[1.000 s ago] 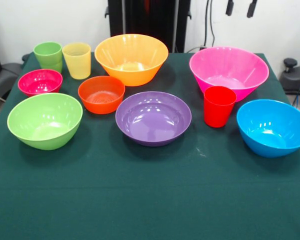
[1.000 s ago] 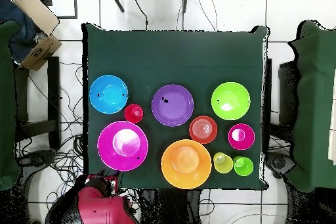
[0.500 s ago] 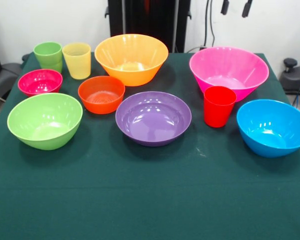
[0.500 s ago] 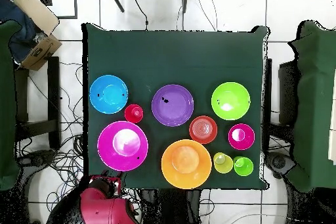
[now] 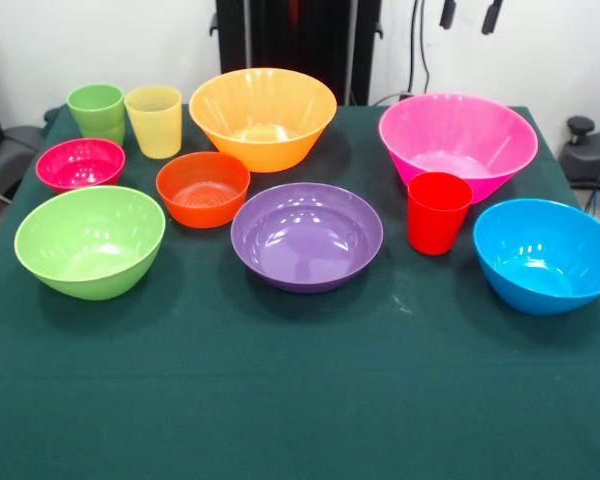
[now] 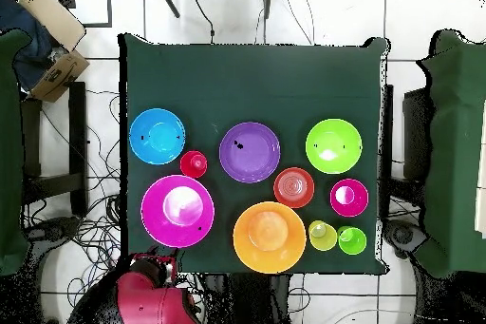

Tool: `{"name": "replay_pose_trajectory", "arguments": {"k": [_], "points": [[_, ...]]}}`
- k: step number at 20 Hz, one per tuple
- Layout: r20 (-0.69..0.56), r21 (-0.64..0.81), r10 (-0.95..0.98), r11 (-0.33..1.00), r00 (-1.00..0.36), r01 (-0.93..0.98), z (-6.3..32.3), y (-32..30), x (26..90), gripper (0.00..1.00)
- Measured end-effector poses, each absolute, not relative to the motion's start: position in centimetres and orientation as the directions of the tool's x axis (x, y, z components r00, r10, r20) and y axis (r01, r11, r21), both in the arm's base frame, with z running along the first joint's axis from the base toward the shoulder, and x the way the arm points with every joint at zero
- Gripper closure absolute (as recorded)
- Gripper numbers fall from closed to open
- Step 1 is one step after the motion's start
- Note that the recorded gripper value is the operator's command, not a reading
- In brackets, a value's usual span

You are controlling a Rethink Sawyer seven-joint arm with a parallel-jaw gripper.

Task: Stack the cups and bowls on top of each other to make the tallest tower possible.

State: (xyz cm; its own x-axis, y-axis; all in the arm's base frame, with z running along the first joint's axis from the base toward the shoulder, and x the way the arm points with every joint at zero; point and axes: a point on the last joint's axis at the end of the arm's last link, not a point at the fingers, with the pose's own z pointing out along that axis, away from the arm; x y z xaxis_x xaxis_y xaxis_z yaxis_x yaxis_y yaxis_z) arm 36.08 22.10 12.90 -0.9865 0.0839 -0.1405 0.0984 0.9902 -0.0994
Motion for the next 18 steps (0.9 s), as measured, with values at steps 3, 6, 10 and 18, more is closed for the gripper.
{"name": "replay_pose_trajectory", "arguments": {"k": [3,6,10,18], "points": [[-0.141,-0.100,0.084,0.990,-0.986,0.098,12.91,22.09,36.05,0.00],[-0.141,-0.101,0.082,0.990,-0.987,0.097,12.92,22.12,36.00,0.00],[-0.143,-0.104,0.077,0.990,-0.987,0.093,12.96,22.23,35.84,0.00],[-0.144,-0.105,0.070,0.991,-0.987,0.086,12.99,22.45,35.64,0.00]]}}
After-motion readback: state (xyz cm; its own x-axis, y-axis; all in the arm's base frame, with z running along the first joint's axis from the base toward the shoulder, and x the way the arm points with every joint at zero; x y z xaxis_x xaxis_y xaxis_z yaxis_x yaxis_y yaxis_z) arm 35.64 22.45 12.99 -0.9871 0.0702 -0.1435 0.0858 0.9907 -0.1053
